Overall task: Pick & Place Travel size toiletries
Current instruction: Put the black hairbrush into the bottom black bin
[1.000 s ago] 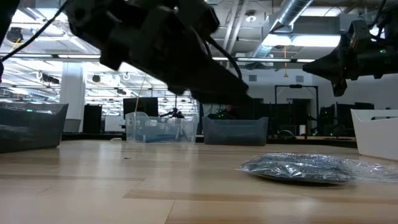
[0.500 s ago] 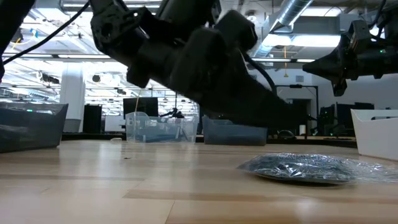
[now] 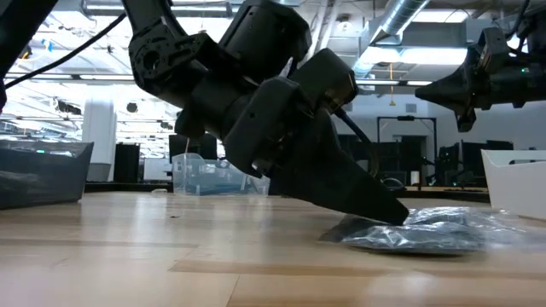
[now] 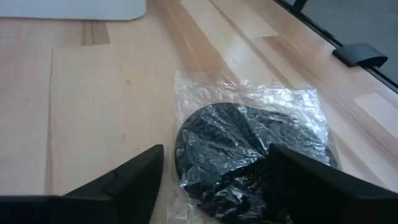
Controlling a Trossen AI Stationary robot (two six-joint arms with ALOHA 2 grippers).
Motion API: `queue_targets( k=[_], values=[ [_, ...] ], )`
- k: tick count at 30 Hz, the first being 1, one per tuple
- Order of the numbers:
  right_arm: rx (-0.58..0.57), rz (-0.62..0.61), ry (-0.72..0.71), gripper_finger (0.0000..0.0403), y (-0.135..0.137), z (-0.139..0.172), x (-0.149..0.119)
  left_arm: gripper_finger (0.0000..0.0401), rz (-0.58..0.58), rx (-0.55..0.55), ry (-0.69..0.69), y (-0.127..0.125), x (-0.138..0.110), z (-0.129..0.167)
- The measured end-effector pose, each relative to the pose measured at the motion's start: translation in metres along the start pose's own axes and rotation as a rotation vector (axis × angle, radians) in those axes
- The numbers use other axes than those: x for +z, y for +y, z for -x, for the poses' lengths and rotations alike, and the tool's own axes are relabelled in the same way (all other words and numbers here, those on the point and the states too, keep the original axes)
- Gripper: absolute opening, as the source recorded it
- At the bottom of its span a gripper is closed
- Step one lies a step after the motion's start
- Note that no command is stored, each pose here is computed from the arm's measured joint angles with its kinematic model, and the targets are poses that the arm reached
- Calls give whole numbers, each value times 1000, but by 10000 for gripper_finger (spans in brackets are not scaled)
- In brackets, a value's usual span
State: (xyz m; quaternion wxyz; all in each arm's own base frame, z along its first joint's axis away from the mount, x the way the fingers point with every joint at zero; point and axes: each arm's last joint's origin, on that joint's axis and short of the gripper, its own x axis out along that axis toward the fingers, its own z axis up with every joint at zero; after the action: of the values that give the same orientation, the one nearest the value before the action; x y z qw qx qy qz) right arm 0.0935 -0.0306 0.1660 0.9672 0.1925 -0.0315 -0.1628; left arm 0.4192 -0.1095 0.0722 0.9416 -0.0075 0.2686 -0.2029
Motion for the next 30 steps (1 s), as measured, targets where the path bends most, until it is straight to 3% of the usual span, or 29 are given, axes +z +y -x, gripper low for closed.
queue_targets(
  k=[12, 20, 25, 30],
  values=[
    [0, 0, 0, 0, 0, 0, 0, 158, 8, -4, 19, -2, 4, 5],
    [0, 0, 0, 0, 0, 0, 0, 113, 4, -1, -23, -4, 26, 20],
    [0, 0, 0, 0, 0, 0, 0, 88, -69, 8, -67, -6, 41, 34],
    [0, 0, 0, 0, 0, 0, 0, 41, -89, 16, -83, -5, 45, 45]
  ],
)
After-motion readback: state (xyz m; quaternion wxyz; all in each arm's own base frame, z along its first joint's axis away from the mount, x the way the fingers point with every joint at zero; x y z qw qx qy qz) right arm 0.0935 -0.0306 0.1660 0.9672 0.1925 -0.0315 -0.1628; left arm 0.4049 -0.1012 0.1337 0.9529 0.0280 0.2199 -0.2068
